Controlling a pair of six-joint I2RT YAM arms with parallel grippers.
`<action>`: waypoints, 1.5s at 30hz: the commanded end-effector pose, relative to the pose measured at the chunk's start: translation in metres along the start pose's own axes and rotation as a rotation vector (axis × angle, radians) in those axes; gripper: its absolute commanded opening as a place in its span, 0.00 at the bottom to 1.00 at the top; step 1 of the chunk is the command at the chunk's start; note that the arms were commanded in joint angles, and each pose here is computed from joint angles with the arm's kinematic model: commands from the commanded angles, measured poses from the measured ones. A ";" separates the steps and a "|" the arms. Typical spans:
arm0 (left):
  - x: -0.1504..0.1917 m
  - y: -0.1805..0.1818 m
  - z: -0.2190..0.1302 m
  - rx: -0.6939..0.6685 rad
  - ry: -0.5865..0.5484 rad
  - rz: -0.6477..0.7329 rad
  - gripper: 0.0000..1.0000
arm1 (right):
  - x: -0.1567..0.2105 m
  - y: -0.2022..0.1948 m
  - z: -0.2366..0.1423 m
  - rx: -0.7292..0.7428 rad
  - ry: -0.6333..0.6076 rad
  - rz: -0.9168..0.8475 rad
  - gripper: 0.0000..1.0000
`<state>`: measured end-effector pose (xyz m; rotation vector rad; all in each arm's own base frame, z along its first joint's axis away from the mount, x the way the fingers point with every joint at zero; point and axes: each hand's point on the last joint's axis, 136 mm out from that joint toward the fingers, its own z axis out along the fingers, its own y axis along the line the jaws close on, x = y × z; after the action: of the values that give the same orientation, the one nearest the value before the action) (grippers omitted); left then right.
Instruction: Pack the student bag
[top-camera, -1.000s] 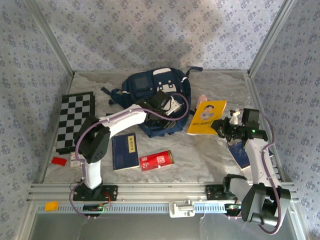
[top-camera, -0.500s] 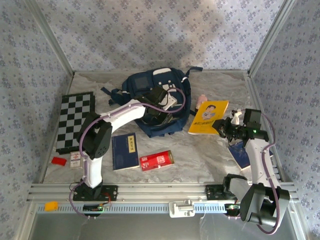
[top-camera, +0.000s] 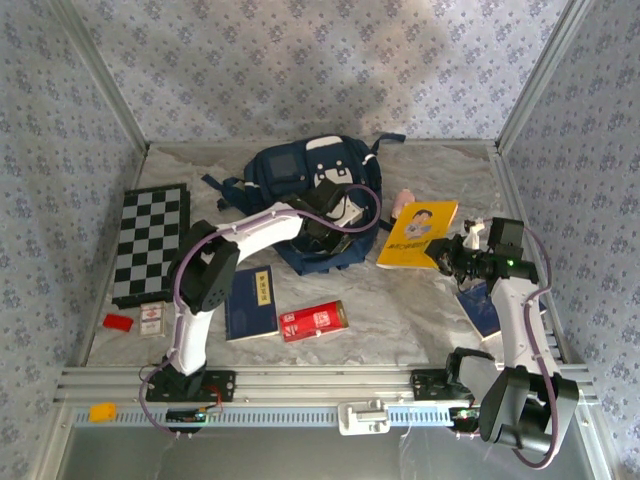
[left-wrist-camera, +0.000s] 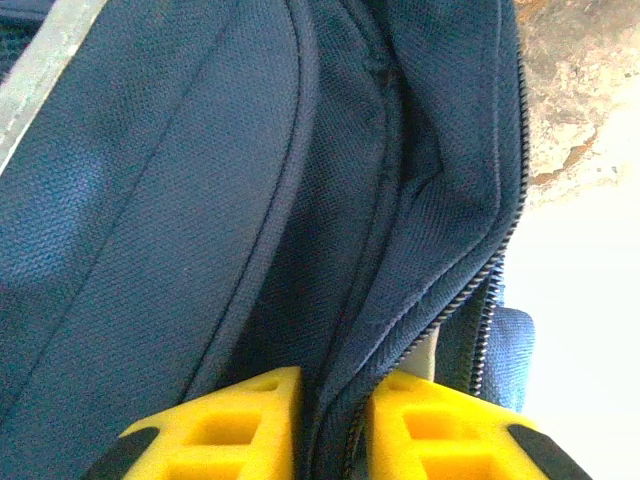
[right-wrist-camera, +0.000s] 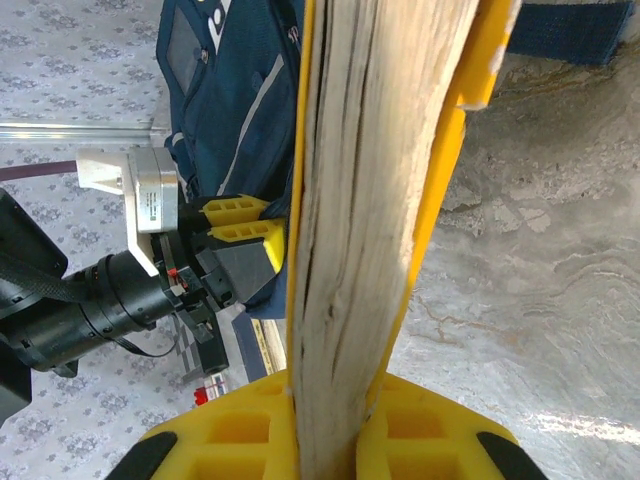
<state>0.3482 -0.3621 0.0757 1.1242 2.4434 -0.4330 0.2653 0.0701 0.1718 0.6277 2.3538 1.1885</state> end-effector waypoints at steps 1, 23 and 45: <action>0.005 0.006 0.005 0.002 0.039 -0.001 0.17 | 0.000 0.014 -0.004 -0.065 -0.005 -0.044 0.00; -0.071 0.013 -0.135 -0.161 -0.342 -0.030 0.00 | 0.024 0.051 -0.001 -0.151 0.111 -0.091 0.00; -0.110 0.024 -0.223 -0.319 -0.571 -0.007 0.00 | 0.023 0.146 0.198 -0.194 0.184 -0.276 0.00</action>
<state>0.3707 -0.3209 0.2538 0.8163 2.0963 -0.2774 0.3512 0.2621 0.1454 0.2378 2.5203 1.3506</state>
